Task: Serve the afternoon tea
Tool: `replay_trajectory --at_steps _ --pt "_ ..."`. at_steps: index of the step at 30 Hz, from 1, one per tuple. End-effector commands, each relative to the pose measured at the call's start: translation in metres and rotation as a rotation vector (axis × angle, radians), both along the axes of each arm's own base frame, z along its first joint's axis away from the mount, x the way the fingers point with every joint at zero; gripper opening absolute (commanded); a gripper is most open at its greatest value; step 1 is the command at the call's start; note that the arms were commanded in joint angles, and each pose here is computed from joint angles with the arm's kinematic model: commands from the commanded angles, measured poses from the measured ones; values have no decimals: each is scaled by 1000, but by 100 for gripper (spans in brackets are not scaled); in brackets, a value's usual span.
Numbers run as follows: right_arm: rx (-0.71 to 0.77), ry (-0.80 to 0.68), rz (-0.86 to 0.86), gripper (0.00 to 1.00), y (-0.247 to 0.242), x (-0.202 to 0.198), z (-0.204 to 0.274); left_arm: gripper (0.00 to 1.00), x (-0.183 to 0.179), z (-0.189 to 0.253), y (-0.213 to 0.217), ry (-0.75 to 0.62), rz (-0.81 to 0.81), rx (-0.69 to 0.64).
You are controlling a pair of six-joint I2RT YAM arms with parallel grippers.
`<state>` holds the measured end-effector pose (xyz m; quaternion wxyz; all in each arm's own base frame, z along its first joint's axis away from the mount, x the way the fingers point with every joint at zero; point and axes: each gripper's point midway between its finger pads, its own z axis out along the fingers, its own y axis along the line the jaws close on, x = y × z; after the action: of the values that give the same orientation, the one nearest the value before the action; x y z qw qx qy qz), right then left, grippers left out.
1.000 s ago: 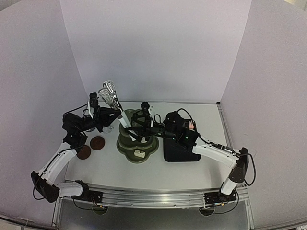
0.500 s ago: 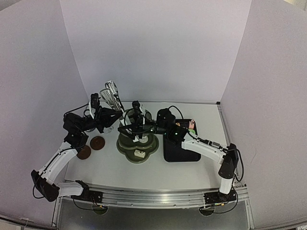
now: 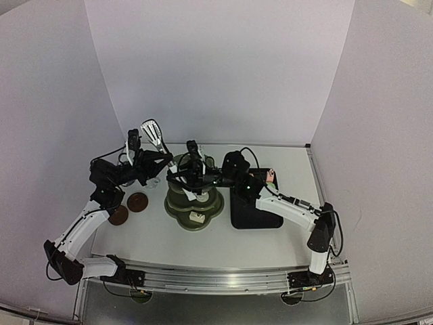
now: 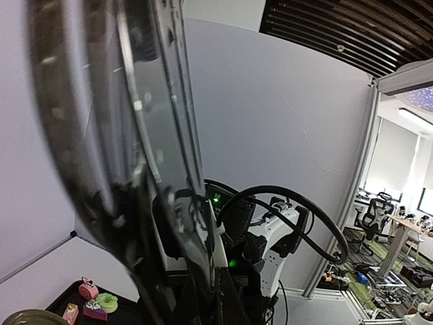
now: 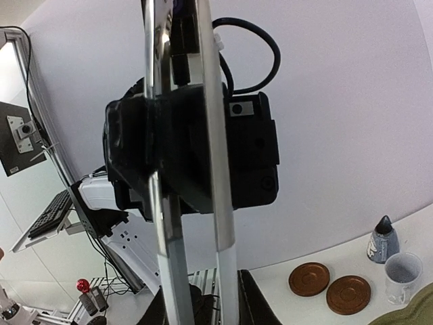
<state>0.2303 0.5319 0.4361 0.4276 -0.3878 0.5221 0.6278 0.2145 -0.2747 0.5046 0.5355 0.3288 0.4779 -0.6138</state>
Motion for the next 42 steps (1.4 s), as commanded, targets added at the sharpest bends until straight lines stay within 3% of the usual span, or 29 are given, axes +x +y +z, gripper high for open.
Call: replay_trajectory --at_steps 1,5,6,8,10,12,15,21,26,31,36,42 --pt "35 28 -68 15 -16 11 16 0 -20 26 9 -113 -3 -50" --pt "34 31 -115 1 -23 15 17 3 -17 24 9 -103 10 -46" --pt "31 32 -144 0 -26 17 15 11 -16 23 9 -97 21 -46" --pt "25 35 -227 0 -37 25 12 36 -11 19 11 -79 55 -43" --pt "12 38 -309 0 -50 32 8 53 -7 14 13 -79 92 -33" --pt "-32 43 -370 0 -61 36 1 66 3 9 18 -82 160 -22" --pt "-124 52 -420 0 -74 37 -12 76 20 2 29 -96 275 -2" --pt "-286 44 -479 0 -102 30 -32 83 25 -29 34 -154 340 135" --pt "-573 37 -478 0 -126 15 -69 84 -24 -63 32 -555 229 379" --pt "-853 -111 -344 0 -116 -20 -97 86 -30 -73 39 -751 239 540" --pt "-1008 -200 -197 0 -109 -42 -125 89 -41 -71 41 -733 177 581" --pt "-1126 -318 -171 0 -96 -44 -141 90 -44 -92 41 -618 93 656"
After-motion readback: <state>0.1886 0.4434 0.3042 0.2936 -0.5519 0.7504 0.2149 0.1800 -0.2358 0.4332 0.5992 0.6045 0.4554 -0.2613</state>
